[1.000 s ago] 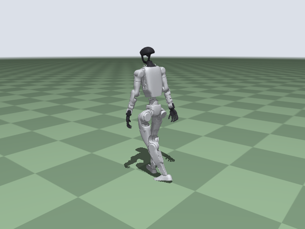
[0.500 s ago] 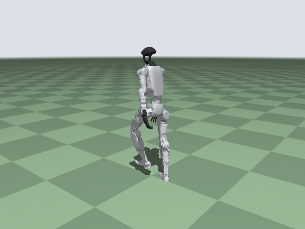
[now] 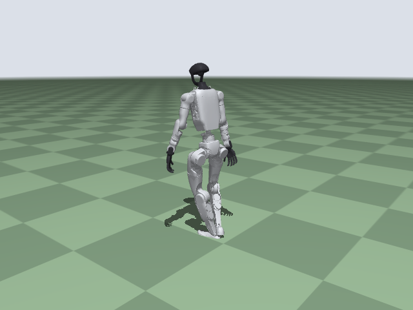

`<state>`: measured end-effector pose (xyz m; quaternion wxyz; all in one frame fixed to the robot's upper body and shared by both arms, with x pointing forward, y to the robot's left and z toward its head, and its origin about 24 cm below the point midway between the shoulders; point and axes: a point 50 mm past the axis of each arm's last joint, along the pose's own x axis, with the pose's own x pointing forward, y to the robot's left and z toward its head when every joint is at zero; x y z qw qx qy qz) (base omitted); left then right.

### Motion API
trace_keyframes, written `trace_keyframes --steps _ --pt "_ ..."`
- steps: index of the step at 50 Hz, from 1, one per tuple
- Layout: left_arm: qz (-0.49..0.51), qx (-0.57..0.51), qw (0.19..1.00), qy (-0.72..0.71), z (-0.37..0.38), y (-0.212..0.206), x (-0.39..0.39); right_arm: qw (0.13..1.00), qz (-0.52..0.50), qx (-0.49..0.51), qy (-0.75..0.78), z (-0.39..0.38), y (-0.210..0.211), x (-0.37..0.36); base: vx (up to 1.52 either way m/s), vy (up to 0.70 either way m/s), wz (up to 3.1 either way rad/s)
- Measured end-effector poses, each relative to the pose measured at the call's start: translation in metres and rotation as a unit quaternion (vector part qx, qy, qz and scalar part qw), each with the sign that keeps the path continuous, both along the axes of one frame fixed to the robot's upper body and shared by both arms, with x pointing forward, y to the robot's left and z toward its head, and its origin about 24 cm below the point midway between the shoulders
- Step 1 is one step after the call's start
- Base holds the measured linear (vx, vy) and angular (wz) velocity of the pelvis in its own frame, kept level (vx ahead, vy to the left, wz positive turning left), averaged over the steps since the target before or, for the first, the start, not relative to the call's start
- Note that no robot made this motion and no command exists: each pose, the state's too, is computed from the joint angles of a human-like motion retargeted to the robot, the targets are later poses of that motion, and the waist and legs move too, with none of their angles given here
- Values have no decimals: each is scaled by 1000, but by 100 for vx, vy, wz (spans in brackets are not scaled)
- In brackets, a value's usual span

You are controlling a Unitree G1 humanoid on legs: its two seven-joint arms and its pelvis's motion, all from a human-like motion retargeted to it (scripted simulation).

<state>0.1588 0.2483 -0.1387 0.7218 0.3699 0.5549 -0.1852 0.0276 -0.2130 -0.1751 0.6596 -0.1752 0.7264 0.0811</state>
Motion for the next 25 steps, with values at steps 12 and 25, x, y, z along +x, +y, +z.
trace_keyframes --steps 12,25 --pt "74 -56 994 54 -26 -20 -68 990 -116 16 74 -1 22 -53 46 -11 0" --pt "153 -21 911 382 -20 -10 -229 994 19 32 -104 4 16 61 37 12 -18"
